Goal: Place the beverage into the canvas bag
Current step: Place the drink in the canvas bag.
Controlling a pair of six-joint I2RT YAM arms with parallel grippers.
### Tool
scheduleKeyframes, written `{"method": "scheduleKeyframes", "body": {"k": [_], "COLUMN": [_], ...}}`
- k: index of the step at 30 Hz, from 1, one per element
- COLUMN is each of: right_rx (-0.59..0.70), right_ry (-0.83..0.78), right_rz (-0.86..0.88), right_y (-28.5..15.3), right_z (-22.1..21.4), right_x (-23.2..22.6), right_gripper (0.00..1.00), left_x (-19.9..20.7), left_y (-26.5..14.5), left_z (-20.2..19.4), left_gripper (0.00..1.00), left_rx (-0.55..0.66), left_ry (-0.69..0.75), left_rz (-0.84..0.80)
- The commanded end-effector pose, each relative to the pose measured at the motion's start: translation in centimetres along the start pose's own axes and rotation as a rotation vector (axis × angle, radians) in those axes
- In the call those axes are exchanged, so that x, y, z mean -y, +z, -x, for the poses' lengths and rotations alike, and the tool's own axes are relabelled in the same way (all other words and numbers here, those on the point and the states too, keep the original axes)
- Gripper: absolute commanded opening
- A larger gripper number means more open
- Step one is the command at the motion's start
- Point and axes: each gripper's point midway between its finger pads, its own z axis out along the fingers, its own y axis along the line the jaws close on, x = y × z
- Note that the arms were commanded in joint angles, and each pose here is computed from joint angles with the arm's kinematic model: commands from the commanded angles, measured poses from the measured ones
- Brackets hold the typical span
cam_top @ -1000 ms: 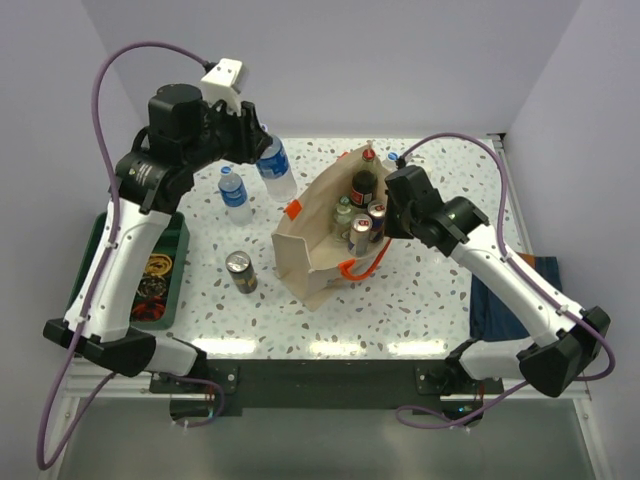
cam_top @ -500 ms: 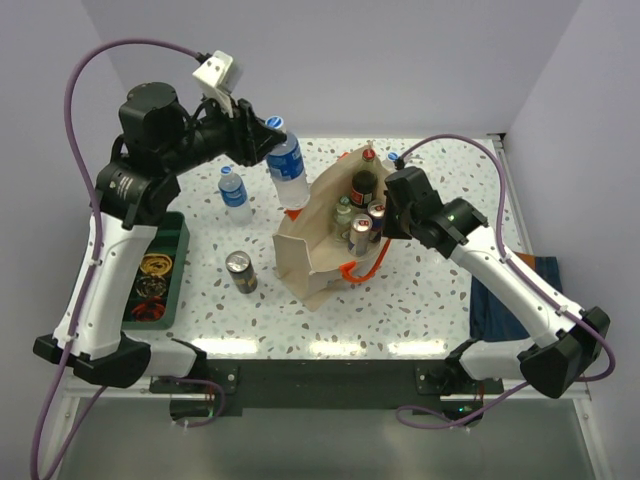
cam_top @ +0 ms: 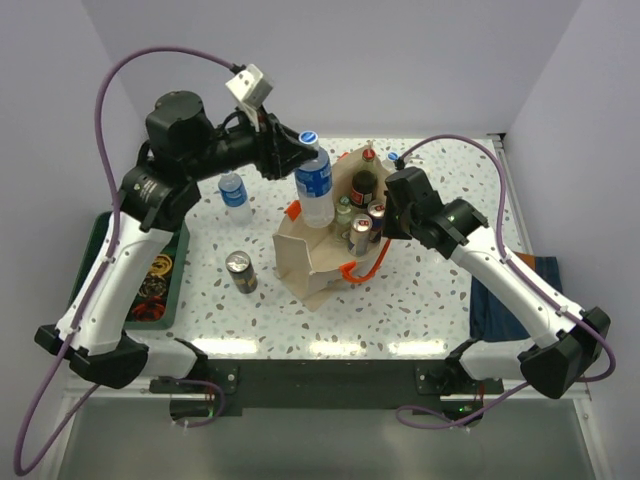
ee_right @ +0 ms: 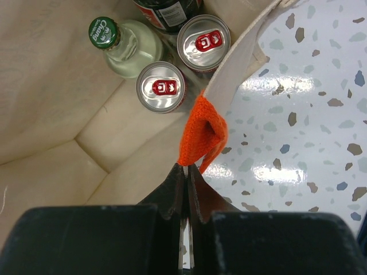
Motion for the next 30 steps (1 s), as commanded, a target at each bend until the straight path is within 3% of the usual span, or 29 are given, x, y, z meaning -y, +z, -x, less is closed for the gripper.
{"method": "scheduleKeyframes", "body": {"k": [1, 10, 20, 30], "right_rx": [-0.009, -0.011, -0.077, -0.110], "right_ry": [-0.003, -0.005, -0.050, -0.100], "right_rz": [-0.009, 0.006, 0.017, 0.006], "right_y": [0.1, -0.3, -0.3, -1.0], "right_z": [-0.5, -0.3, -1.4, -1.5], "right_x": [0.4, 0.1, 0.0, 0.3], "right_gripper": [0.00, 0.00, 0.00, 0.00], "left_x": [2.1, 0.8, -2.8, -6.3], "left_y": [0.9, 4.0, 6.5, 7.1], "left_z": [2.7, -2.0, -7.6, -10.0], "left_gripper": [0.00, 0.00, 0.00, 0.00], "left_rx": [0.127, 0.089, 0.067, 0.101], "left_ry": [0.047, -0.009, -0.062, -0.072], "left_rz": [-0.054, 0.015, 0.243, 0.441]}}
